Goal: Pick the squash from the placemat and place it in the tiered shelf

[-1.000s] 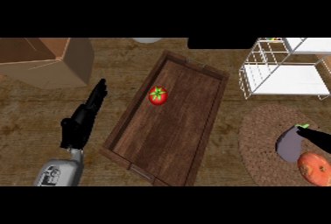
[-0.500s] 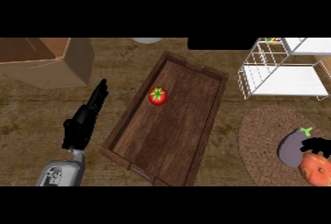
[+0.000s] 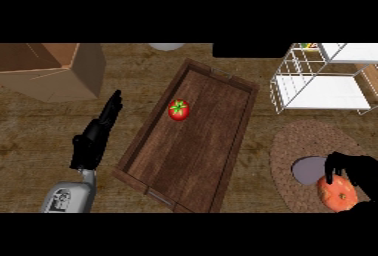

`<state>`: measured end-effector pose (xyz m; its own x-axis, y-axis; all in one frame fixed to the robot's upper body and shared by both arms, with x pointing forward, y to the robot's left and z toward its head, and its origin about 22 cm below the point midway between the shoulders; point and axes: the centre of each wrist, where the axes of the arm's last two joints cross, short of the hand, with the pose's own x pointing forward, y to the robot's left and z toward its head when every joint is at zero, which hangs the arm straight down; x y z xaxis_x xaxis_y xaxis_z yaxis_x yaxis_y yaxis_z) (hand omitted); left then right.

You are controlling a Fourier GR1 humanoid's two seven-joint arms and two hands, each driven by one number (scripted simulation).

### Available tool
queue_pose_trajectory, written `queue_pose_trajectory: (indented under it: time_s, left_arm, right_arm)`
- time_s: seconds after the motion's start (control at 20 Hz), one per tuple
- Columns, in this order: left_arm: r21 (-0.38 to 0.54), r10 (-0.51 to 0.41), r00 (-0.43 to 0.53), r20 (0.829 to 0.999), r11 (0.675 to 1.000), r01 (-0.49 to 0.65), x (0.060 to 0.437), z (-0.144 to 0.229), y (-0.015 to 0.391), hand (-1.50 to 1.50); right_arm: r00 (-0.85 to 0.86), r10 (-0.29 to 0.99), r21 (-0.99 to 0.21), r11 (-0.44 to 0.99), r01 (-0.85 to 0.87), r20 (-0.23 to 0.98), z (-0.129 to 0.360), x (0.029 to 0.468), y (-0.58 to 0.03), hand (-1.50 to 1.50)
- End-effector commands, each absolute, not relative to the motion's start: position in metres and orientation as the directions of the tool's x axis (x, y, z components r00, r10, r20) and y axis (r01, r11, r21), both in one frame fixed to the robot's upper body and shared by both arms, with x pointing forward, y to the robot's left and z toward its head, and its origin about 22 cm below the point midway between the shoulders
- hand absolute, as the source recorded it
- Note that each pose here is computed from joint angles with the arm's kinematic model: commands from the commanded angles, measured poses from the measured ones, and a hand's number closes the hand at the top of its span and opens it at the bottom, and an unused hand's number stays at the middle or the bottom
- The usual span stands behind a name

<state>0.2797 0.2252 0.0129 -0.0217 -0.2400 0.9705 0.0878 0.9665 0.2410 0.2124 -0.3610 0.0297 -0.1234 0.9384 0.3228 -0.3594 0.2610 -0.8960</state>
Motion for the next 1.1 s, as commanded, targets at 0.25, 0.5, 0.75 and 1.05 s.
queue_pose_trajectory:
  time_s: [0.25,0.5,0.75,1.05]
  left_arm:
    - [0.224,-0.224,-0.009,0.975,0.971,0.089,0.280,0.006,0.225,0.00]
    - [0.235,-0.235,-0.005,0.972,0.968,0.087,0.283,0.017,0.226,0.00]
    - [0.232,-0.232,-0.009,0.973,0.969,0.081,0.288,0.024,0.219,0.00]
    - [0.223,-0.223,-0.012,0.975,0.970,0.097,0.288,0.009,0.220,0.00]
  right_arm:
    - [0.063,0.819,-0.805,0.573,-0.153,0.571,0.057,0.221,-0.219,1.50]
    - [0.001,0.684,-0.684,0.730,0.002,0.730,0.104,0.204,-0.180,1.50]
    - [-0.016,0.662,-0.651,0.741,0.163,0.749,0.167,0.177,-0.160,1.50]
    - [0.029,0.721,-0.675,0.633,0.379,0.693,0.218,0.150,-0.166,1.50]
